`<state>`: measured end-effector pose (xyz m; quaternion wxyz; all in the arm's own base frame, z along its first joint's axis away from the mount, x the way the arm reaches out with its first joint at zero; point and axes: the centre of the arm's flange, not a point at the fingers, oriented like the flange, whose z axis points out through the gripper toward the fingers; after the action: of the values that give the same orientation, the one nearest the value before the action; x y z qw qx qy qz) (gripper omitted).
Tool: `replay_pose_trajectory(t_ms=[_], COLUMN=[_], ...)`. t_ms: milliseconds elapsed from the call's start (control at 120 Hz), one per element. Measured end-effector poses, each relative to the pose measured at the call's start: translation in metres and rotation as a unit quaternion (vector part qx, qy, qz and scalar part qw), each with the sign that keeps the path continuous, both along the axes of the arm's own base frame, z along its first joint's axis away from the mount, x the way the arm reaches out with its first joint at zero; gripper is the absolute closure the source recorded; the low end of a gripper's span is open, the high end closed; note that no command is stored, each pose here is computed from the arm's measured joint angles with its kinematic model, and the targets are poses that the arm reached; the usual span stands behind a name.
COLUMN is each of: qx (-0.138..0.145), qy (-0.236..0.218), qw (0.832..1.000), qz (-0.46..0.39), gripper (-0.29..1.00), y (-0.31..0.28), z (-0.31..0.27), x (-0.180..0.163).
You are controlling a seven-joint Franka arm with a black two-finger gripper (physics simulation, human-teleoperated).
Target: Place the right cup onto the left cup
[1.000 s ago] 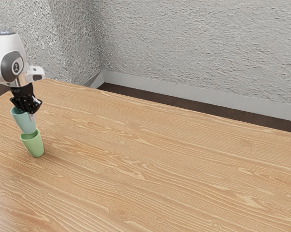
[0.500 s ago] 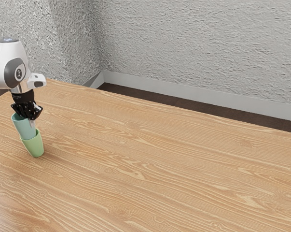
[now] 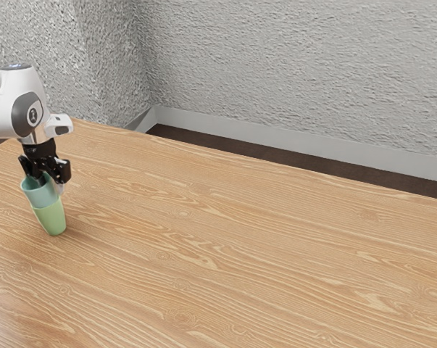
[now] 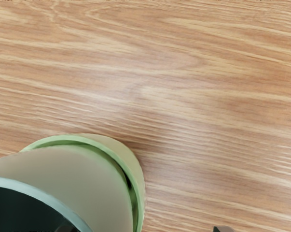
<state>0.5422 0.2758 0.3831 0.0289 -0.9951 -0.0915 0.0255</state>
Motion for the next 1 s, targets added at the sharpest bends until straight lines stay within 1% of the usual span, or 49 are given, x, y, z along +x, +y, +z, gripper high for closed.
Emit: replay_pose_trajectory(t_ms=[67,142,333,508,733,833,1000], qx=[-0.001,-0.002,-0.008,-0.021,-0.031,-0.029,-0.023], qy=[-0.004,-0.010,-0.036,-0.039,-0.030,-0.035,-0.063], qw=[1.000,1.000,0.999,0.998,0.992,0.987,0.978], qz=[0.000,0.000,-0.014,-0.053,-0.122,-0.155,-0.197], gripper=[0.24,0.17,0.07,0.03,0.01,0.01,0.00], y=[0.000,-0.001,-0.018,-0.063,-0.136,-0.172,-0.220], z=[0.002,0.009,0.051,0.081,0.100,0.115,0.166], x=[0.000,0.000,-0.006,-0.004,0.009,0.024,0.059])
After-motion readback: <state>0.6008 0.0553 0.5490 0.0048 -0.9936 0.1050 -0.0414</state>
